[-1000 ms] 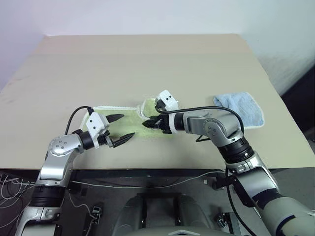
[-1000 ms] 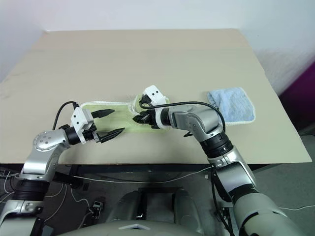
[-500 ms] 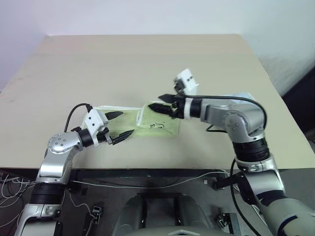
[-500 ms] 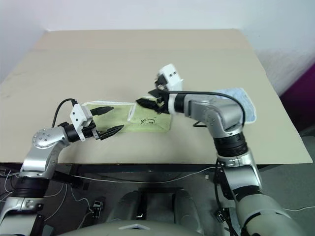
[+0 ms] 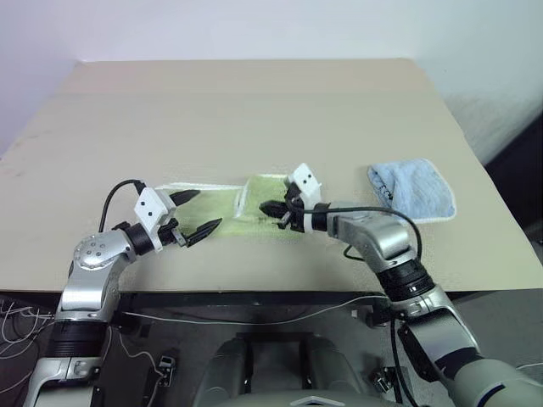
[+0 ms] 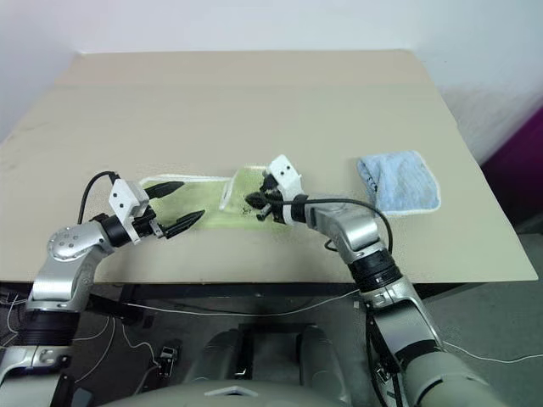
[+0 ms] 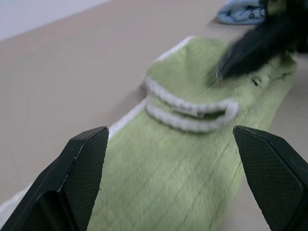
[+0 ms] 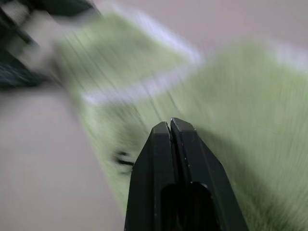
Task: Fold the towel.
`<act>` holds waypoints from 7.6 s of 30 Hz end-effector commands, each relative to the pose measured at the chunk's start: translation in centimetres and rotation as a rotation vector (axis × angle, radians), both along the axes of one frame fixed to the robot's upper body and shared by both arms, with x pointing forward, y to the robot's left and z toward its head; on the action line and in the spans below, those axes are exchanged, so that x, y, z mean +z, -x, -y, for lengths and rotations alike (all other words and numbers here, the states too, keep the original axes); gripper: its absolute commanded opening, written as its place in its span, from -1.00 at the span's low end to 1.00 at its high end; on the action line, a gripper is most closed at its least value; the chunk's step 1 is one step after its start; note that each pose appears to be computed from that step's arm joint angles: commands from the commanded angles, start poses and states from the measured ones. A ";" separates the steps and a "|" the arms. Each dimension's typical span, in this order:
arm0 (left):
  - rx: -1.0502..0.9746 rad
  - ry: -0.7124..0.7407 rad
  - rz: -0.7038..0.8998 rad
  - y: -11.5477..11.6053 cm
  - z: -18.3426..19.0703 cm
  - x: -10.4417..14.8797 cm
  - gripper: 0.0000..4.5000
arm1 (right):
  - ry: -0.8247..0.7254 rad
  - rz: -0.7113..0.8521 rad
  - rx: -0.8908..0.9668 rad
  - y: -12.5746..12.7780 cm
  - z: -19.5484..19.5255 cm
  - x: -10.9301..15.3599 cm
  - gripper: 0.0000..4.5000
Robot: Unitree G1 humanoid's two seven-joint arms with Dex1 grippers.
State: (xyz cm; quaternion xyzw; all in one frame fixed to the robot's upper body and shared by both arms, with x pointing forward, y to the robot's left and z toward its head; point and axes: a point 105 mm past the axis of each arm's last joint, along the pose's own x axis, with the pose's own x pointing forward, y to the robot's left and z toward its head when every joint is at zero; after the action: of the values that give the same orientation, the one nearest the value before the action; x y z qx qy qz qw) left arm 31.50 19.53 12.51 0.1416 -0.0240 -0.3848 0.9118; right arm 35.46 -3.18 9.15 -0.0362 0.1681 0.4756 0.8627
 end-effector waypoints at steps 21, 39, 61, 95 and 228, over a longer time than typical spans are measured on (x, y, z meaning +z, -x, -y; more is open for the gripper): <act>0.522 0.768 -0.235 6.2 -2.8 2.1 0.97 | 0.004 0.484 0.141 -0.4 0.7 9.4 -0.98; 0.923 1.233 -0.490 4.8 -6.0 -1.2 0.97 | 0.008 0.486 0.135 -2.1 0.5 8.9 -0.98; 0.883 1.326 -0.638 1.2 -4.4 -1.9 -0.04 | 0.014 0.466 0.167 0.9 1.6 7.9 -0.98; -0.054 0.420 -0.229 1.4 7.8 6.9 -0.99 | 0.054 0.422 -0.176 0.7 9.9 7.5 -0.98; -0.092 0.620 -0.938 -0.4 3.1 -2.8 -0.65 | 0.004 0.485 -0.090 2.0 3.4 8.0 -1.00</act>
State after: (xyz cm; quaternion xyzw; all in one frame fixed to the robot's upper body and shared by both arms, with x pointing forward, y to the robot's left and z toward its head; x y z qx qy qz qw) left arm 31.79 16.17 9.37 -0.3272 0.2713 -0.4195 0.8021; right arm 33.78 -7.01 15.67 -0.1399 -0.0123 0.4123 0.9002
